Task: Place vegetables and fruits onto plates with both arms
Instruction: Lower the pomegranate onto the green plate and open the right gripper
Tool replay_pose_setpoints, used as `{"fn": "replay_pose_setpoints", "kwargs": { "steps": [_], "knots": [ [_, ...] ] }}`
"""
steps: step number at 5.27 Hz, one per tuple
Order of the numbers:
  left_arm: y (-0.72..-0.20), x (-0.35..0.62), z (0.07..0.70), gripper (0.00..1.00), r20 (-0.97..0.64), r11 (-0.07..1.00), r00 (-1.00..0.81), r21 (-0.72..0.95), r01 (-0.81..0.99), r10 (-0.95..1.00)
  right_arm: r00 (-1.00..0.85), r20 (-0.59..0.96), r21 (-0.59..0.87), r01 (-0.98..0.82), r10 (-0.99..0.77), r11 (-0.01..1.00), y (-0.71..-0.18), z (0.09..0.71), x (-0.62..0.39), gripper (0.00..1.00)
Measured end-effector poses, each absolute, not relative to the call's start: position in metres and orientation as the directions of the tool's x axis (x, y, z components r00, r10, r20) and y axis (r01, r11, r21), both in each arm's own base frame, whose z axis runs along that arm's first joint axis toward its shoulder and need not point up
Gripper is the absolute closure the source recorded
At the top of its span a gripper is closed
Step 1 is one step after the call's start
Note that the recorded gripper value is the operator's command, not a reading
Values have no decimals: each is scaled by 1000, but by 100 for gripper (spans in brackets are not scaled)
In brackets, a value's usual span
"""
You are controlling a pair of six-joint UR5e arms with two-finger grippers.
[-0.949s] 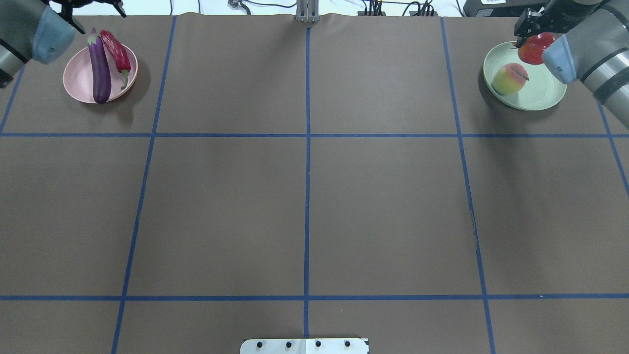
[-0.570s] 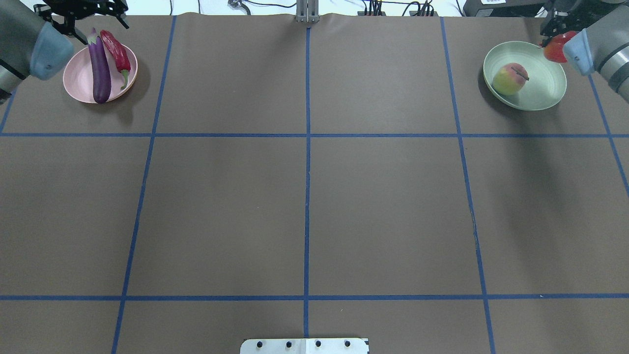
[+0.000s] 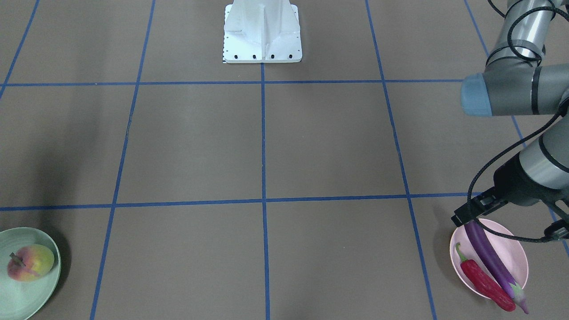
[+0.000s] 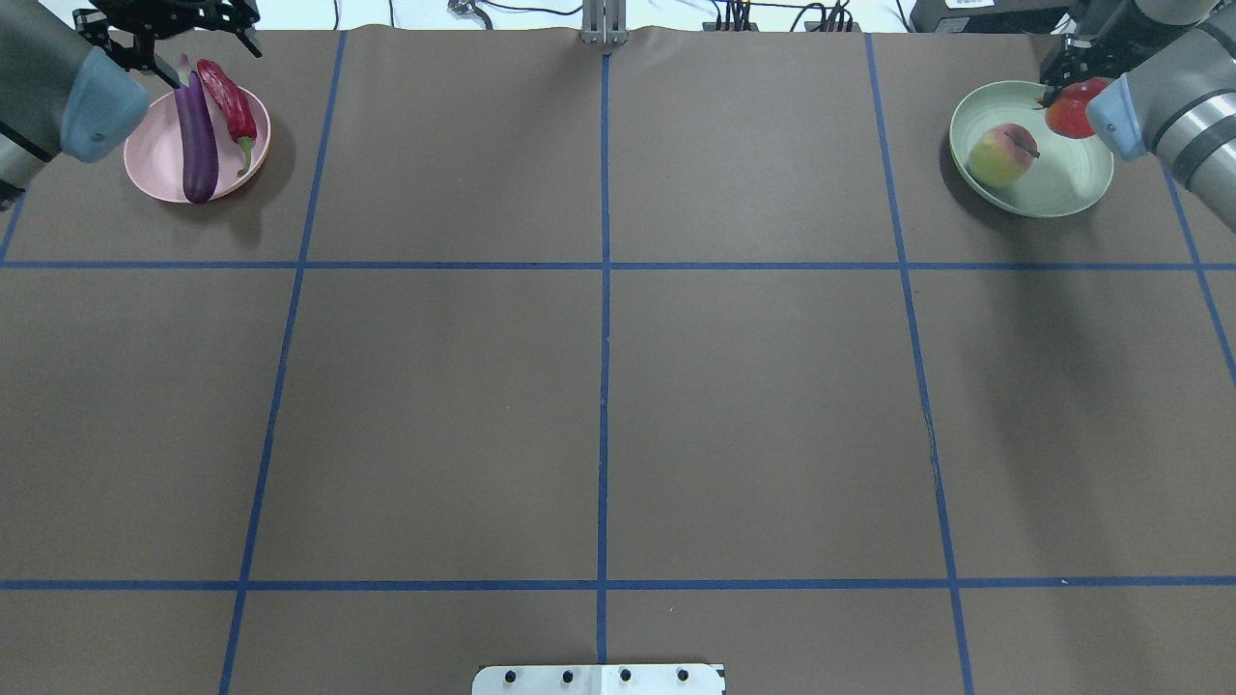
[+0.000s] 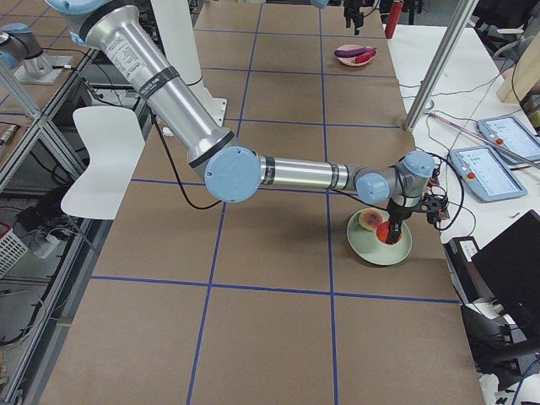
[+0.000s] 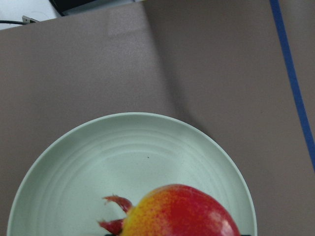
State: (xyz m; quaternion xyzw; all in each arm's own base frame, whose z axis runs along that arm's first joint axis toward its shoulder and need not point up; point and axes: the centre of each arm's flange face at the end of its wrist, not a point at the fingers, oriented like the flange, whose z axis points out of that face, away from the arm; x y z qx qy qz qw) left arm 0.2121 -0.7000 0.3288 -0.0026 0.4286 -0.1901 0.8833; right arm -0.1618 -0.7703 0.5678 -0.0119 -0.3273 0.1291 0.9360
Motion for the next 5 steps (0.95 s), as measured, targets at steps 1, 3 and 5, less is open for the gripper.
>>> {"fn": "replay_pose_setpoints", "kwargs": {
  "steps": [1,3,5],
  "knots": [
    [-700,212,328,0,-757,928,560,-166,333,-337,752,614,-99,-228,240,969,-768,572,-166,0],
    [-693,209,327,0,-764,931,556,-159,329,-327,747,626,-78,-227,224,971,-768,566,-166,0],
    [-636,187,348,0,-788,948,557,-102,300,-261,719,677,20,-228,154,973,-721,540,-146,0]
  ]
}}
